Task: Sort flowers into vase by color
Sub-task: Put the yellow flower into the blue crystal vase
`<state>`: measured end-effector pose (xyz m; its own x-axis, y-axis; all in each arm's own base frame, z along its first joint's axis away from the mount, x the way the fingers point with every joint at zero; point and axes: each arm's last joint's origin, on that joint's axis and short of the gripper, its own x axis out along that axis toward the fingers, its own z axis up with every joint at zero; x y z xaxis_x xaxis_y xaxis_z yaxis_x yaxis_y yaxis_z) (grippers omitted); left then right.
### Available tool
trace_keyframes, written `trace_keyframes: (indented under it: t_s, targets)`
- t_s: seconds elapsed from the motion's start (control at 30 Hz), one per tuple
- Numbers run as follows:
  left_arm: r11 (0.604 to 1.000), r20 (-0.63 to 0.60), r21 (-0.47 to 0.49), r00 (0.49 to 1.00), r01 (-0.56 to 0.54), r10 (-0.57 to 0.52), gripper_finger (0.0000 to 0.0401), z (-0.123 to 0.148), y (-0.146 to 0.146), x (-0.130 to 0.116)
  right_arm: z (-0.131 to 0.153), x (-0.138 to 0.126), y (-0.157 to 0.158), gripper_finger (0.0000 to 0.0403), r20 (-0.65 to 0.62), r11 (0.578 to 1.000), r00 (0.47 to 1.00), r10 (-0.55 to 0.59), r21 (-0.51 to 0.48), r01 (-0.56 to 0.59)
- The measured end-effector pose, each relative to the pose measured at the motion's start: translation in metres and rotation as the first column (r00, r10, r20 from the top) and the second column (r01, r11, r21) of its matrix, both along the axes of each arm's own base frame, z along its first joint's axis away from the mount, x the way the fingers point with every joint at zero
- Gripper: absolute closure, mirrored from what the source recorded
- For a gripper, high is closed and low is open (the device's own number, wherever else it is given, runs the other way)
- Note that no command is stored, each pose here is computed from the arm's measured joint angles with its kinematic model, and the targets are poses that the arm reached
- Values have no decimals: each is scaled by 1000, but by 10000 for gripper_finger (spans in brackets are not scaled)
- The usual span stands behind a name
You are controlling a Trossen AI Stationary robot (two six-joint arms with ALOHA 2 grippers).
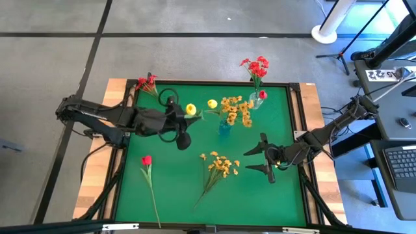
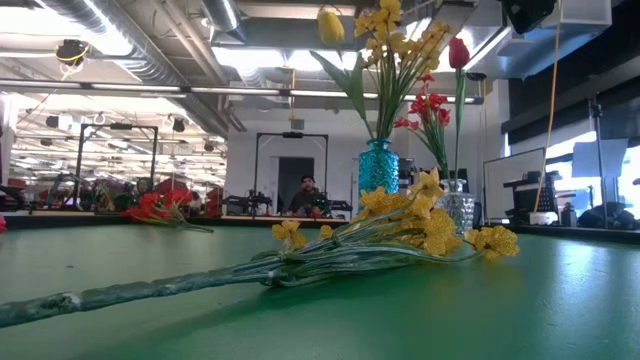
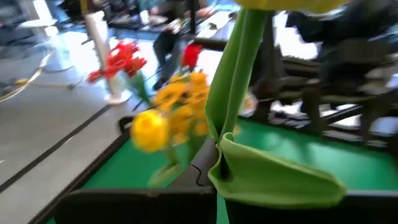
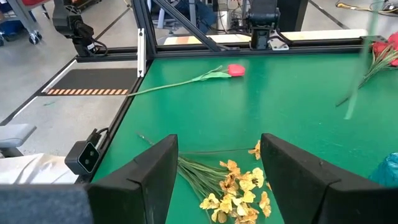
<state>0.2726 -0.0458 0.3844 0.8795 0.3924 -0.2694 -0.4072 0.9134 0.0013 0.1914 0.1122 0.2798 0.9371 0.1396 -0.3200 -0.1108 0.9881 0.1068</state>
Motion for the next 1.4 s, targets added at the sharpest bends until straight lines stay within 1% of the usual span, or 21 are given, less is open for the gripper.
trace_keyframes:
  t_s: [0.1, 0.17, 0.33, 0.43, 0.7, 1.07, 1.27, 1.4]
  targets:
    - [998, 64, 22, 997, 52, -53, 401, 7, -13, 1, 0, 0, 0, 176, 2, 1000, 1000, -10, -3, 11]
    - [998, 87, 51, 995, 48, -52, 401, 10, -19, 1, 0, 0, -1, 176, 4, 1000, 1000, -19, -6, 19]
    - [994, 107, 100, 994, -37, 26, 401, 11, -21, 4, 0, 0, -1, 176, 6, 1000, 1000, -25, -7, 25]
    - [992, 113, 103, 992, -77, 65, 401, 8, -16, 12, 0, 0, -1, 176, 6, 1000, 1000, -25, -7, 25]
    - [979, 46, 130, 988, -154, 149, 401, -13, 4, 38, 0, 0, -2, 176, 12, 999, 999, -47, -17, 47]
    - [966, -11, 137, 975, -220, 223, 401, -29, 24, 51, 0, 0, -2, 176, 12, 999, 999, -47, -17, 47]
    - [977, -73, 111, 979, -180, 188, 401, -39, 28, 54, 0, 0, -2, 176, 10, 999, 999, -46, -18, 47]
    - [983, -86, 104, 983, -154, 163, 401, -41, 28, 54, 0, 0, -2, 176, 10, 999, 999, -46, -18, 46]
